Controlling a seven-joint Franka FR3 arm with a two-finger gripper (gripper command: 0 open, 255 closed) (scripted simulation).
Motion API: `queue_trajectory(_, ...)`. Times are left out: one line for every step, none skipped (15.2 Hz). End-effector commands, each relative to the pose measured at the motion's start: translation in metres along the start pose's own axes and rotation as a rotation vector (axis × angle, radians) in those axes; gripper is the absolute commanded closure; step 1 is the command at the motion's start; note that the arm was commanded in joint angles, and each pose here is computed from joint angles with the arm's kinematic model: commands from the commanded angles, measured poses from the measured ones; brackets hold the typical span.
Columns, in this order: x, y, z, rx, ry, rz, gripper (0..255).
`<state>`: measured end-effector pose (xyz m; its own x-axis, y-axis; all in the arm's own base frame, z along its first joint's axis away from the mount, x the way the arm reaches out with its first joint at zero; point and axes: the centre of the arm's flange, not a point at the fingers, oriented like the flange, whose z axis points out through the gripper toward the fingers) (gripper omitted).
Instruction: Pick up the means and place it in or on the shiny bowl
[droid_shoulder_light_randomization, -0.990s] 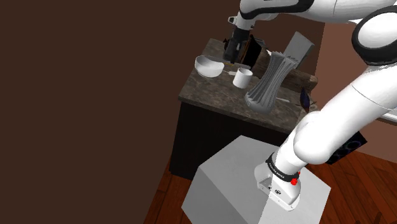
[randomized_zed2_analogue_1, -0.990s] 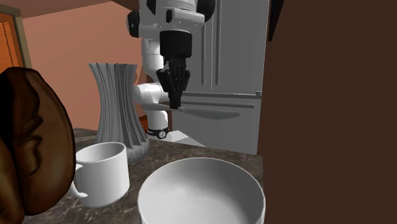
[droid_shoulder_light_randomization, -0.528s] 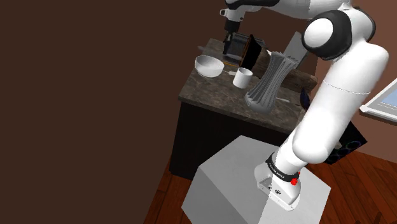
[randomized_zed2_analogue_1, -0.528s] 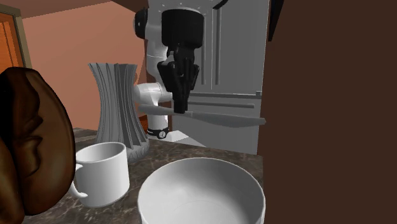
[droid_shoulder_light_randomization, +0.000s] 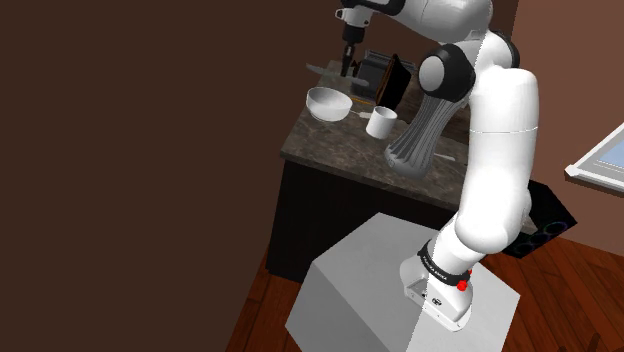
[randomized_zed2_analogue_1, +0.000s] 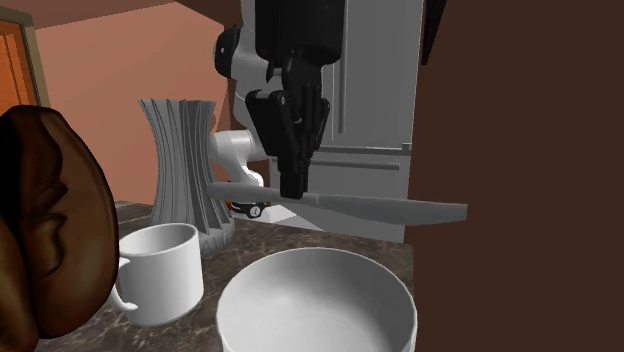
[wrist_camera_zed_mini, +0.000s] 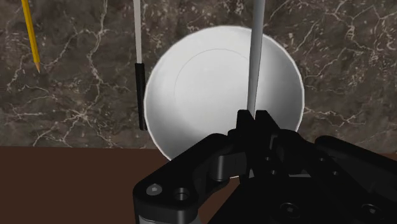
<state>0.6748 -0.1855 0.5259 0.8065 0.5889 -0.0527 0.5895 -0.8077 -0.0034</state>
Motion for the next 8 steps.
queue_trajectory(0.003,0.002,0.010,0.000,0.001,-0.001,255)
queue_trajectory(0.003,0.002,0.015,0.000,0.001,-0.001,255)
queue_trajectory(0.003,0.002,0.021,0.000,0.001,-0.001,255)
queue_trajectory(0.003,0.002,0.026,0.000,0.001,-0.001,255)
queue_trajectory(0.004,0.002,0.031,0.000,0.001,-0.001,255)
queue_trajectory(0.004,0.002,0.036,0.000,0.001,-0.001,255)
queue_trajectory(0.004,0.002,0.042,0.000,0.001,-0.001,255)
queue_trajectory(0.004,0.002,0.047,0.000,0.001,-0.001,255)
